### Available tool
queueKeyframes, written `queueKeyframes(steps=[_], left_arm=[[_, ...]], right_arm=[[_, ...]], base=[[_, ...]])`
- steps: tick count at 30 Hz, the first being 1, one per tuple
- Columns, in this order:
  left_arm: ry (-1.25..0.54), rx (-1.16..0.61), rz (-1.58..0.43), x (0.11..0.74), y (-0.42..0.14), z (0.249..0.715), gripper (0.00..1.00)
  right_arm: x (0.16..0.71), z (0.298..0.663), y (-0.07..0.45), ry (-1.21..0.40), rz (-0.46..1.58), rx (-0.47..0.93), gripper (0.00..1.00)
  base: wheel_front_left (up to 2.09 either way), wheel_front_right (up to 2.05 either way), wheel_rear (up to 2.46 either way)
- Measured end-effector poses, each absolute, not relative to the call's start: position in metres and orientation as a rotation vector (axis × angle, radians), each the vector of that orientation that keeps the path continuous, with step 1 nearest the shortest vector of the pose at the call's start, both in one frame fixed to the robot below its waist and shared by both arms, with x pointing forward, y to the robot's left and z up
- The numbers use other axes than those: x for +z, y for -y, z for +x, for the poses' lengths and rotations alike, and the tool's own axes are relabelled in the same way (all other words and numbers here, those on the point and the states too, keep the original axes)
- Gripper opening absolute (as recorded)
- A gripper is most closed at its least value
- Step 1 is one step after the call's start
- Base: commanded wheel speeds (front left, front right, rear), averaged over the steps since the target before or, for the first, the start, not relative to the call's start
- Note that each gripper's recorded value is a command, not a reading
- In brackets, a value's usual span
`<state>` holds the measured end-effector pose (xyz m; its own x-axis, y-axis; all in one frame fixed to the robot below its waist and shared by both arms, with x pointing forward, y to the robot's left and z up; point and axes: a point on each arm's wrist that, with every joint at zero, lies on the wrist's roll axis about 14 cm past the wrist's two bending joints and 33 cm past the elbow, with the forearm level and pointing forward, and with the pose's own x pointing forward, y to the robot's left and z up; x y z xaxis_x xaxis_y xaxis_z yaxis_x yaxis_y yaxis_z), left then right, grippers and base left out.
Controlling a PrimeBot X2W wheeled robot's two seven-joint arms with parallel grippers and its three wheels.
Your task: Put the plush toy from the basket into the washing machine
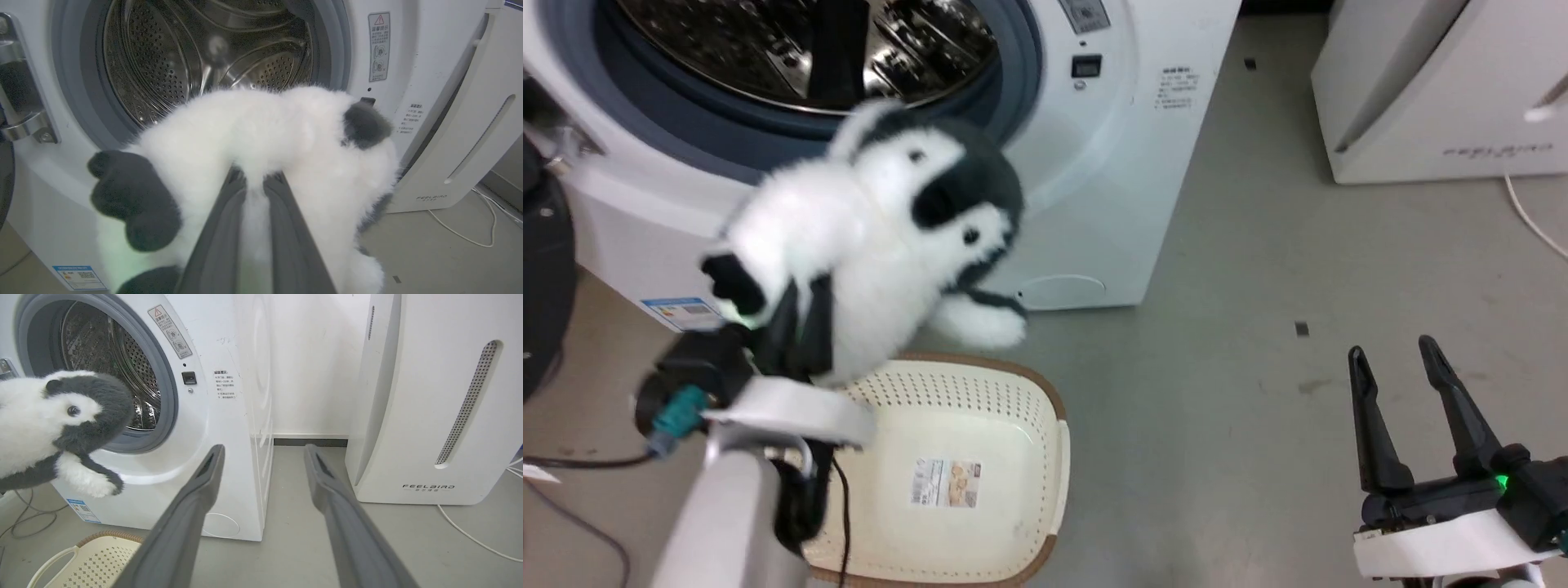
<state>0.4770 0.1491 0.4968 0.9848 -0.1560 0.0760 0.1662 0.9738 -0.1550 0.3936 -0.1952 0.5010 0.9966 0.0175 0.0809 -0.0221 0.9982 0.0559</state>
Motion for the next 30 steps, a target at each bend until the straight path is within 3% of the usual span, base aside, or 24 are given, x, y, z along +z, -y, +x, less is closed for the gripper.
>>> queueKeyframes(steps=[11,30], left_arm=[[0.168,-0.175,-0.112,0.531,-0.162,0.582,0.00],[0.029,-0.146,0.081,0.486,-0.189,0.772,0.00]], right_arm=[[0.474,0.415,0.206,0.026,0.103,-0.019,1.00],[0.387,0.442,0.225,-0.166,0.088,-0.075,1.00]], base=[[0.00,0.00,0.00],[0.00,0.00,0.00]])
